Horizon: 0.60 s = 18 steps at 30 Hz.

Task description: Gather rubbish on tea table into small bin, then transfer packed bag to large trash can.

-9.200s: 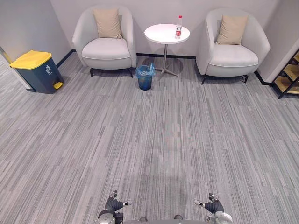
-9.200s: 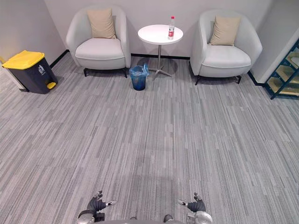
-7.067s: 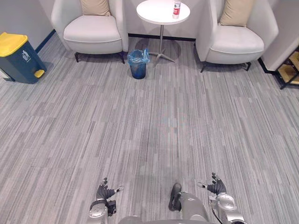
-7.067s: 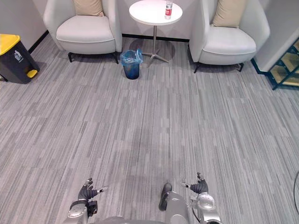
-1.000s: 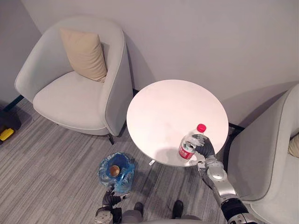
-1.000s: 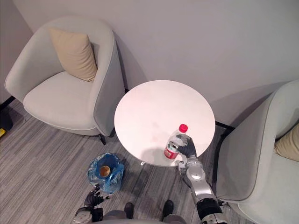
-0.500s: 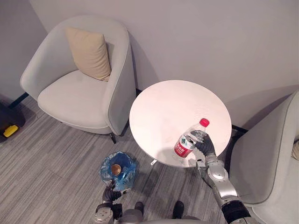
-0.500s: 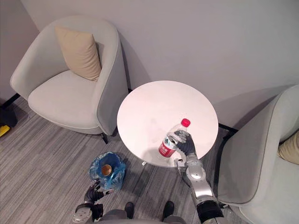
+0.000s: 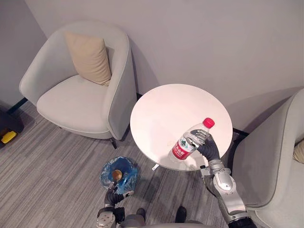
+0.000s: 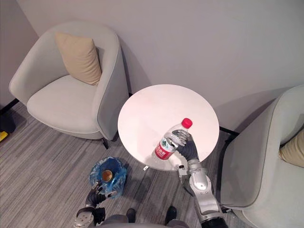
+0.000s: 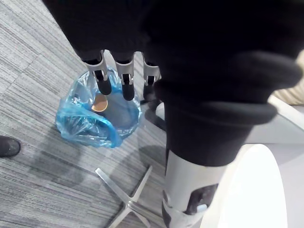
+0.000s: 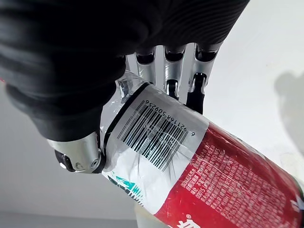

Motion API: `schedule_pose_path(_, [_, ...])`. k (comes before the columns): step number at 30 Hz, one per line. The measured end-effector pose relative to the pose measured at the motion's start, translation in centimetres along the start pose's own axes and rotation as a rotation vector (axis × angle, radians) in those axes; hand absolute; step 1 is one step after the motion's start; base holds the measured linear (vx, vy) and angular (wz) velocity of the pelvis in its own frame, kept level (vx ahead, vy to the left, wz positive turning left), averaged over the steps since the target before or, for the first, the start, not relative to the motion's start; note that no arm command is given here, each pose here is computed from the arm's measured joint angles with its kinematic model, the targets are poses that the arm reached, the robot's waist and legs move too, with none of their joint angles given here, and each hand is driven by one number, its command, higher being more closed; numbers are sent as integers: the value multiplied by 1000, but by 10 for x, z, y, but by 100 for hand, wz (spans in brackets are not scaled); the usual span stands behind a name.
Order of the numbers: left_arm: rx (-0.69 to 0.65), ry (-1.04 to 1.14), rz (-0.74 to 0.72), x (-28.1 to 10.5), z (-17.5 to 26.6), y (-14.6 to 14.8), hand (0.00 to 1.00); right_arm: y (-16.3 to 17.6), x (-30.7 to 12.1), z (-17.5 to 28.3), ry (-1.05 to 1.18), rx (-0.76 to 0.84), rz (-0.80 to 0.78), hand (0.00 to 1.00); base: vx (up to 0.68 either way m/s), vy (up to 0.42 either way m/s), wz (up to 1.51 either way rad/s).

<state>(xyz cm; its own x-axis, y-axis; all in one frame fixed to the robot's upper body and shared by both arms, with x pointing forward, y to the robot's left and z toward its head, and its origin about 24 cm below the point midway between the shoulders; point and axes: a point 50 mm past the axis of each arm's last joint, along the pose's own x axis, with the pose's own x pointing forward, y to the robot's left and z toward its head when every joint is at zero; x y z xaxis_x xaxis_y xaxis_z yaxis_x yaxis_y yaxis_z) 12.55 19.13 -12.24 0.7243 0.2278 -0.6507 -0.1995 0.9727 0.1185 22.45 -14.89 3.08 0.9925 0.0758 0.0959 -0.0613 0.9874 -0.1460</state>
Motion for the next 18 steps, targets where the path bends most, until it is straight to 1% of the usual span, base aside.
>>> schedule_pose_path(5, [7, -4, -34, -1, 0, -8, 0, 7, -10, -5, 17, -19, 32, 100, -57, -10, 12])
schedule_pose_path(8, [18, -3, -58, -1, -2, -14, 0, 9, -12, -6, 22, -27, 41, 100, -54, -24, 45])
schedule_pose_path(14, [21, 5, -86, -3, -4, -23, 0, 5, -12, -6, 22, -47, 27, 100, -21, 27, 86])
schedule_pose_path(18, [18, 4, -72, -3, -4, -25, 0, 0, 2, 2, -23, -72, -12, 100, 89, 133, 89])
